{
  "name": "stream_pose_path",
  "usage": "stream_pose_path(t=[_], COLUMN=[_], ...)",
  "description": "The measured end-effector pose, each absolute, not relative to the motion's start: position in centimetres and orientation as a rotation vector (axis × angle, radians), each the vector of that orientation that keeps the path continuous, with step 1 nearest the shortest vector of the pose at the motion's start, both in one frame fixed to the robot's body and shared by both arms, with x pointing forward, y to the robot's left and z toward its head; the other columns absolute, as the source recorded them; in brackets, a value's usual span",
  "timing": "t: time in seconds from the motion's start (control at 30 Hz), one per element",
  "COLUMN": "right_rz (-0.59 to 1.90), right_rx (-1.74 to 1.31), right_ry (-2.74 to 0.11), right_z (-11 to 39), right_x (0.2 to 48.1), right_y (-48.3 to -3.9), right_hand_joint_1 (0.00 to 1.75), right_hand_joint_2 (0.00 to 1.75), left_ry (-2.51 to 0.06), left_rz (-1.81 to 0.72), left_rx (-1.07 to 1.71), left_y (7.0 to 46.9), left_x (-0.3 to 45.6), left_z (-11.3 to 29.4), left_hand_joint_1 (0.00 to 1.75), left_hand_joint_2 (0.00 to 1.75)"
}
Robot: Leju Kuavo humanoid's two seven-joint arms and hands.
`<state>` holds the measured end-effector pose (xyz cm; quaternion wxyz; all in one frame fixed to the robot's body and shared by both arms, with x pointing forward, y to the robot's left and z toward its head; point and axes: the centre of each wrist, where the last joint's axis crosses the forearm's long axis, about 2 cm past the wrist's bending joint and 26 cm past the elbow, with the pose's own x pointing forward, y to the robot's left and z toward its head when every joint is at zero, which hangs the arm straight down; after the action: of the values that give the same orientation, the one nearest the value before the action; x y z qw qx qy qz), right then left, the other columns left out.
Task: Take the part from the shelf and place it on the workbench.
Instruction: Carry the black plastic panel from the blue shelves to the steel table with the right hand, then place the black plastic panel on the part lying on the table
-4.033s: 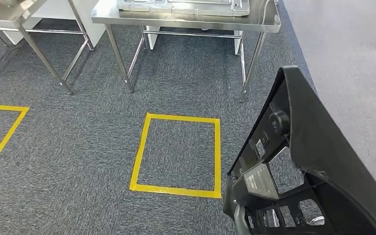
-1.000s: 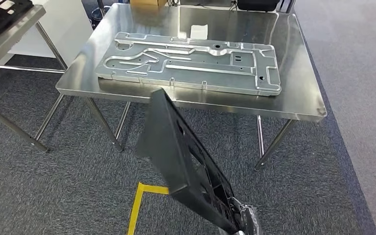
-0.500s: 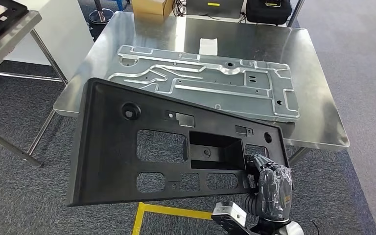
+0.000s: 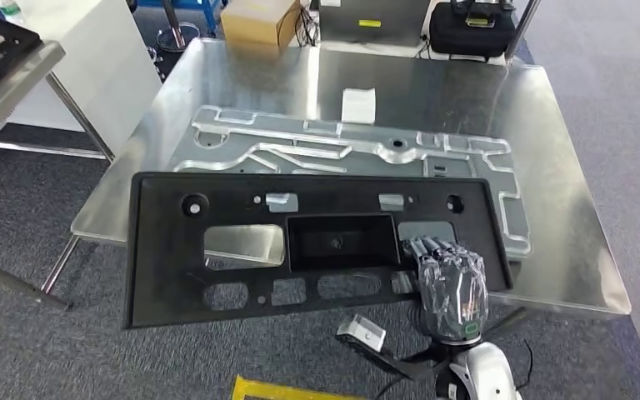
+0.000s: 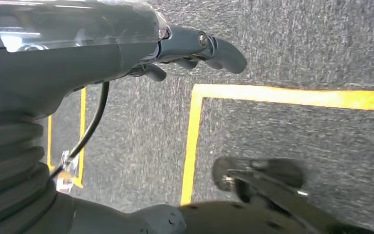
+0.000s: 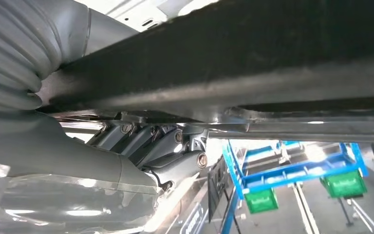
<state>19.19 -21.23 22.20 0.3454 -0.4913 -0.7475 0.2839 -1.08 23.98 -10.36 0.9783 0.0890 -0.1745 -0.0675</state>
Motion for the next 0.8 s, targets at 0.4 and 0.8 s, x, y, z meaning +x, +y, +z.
stream_pose_path(t=[0.4,0.8], right_rz=[0.765,0.744], right_rx=[-1.278,-1.346], right_ry=[-1.912,-1.708], right_z=[21.9,22.0], right_x=[19.7,22.5], right_y=[-21.4,-25.4], right_hand_joint_1=[1.75,1.75], right_hand_joint_2=[1.75,1.75], left_ry=[-0.34,-0.36], left_rz=[-0.14,-0.151], left_rx=[0.18,0.178], left_y=[24.1,24.4], left_x=[-1.7,-1.1], left_z=[-10.3,-10.3], left_hand_joint_1=[0.0,0.0], left_hand_joint_2=[1.75,1.75])
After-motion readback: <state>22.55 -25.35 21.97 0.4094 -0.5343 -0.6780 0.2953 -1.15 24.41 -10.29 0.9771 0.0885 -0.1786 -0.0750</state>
